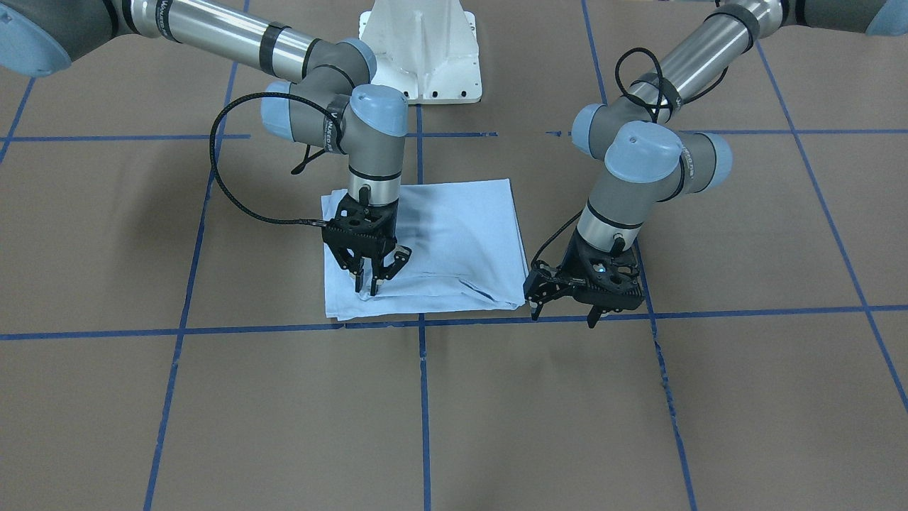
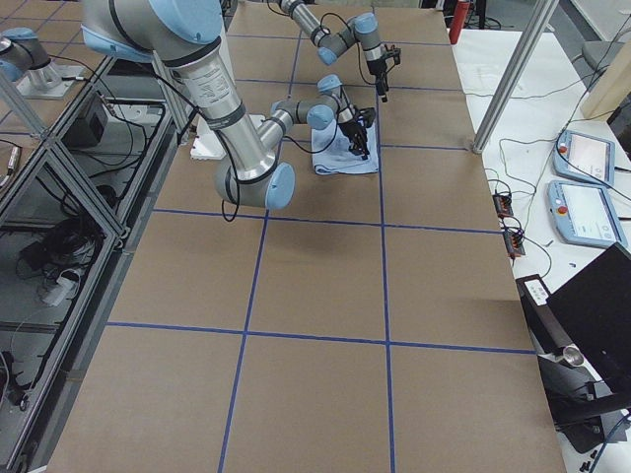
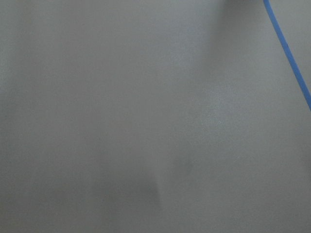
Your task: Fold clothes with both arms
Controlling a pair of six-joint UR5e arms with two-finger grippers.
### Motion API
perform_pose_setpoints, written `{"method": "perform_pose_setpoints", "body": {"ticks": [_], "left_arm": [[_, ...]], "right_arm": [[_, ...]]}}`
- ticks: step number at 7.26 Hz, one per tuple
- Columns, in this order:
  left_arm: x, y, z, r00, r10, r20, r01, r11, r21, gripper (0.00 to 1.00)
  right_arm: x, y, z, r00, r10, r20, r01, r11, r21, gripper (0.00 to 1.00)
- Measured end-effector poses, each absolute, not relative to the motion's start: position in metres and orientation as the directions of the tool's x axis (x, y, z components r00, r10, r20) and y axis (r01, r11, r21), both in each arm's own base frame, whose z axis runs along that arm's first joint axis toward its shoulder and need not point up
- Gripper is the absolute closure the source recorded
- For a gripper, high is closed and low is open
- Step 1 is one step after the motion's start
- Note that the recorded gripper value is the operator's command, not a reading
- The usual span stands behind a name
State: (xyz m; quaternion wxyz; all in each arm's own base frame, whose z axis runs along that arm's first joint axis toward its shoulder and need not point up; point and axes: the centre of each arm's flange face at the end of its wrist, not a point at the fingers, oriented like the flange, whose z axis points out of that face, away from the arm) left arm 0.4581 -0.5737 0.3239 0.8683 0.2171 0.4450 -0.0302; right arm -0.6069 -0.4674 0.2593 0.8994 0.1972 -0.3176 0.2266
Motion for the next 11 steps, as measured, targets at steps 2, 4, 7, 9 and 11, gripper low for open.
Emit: {"method": "perform_pose_setpoints", "body": {"ticks": [2,4,7,9,11], "left_arm": [[0.457,-0.573,0.322,0.600,0.141,-0.788,0.248,0.903,0.350,0.00],[0.457,-0.572,0.321,0.598,0.141,-0.789,0.249,0.903,0.350,0.00],[0.456,-0.572,0.320,0.596,0.140,-0.791,0.252,0.903,0.349,0.00],[0.456,-0.572,0.319,0.595,0.139,-0.792,0.253,0.903,0.348,0.00],[0.455,-0.571,0.317,0.592,0.142,-0.794,0.254,0.902,0.350,0.00]], "right_arm": [[-0.609,-0.469,0.262,0.698,0.284,0.657,-0.534,0.819,0.213,1.00],[-0.607,-0.474,0.255,0.694,0.286,0.661,-0.540,0.814,0.214,1.00],[-0.589,-0.497,0.247,0.720,0.310,0.621,-0.552,0.798,0.243,1.00],[-0.584,-0.504,0.254,0.754,0.308,0.580,-0.543,0.790,0.285,0.01],[-0.584,-0.507,0.250,0.786,0.261,0.561,-0.498,0.805,0.324,0.00]]}}
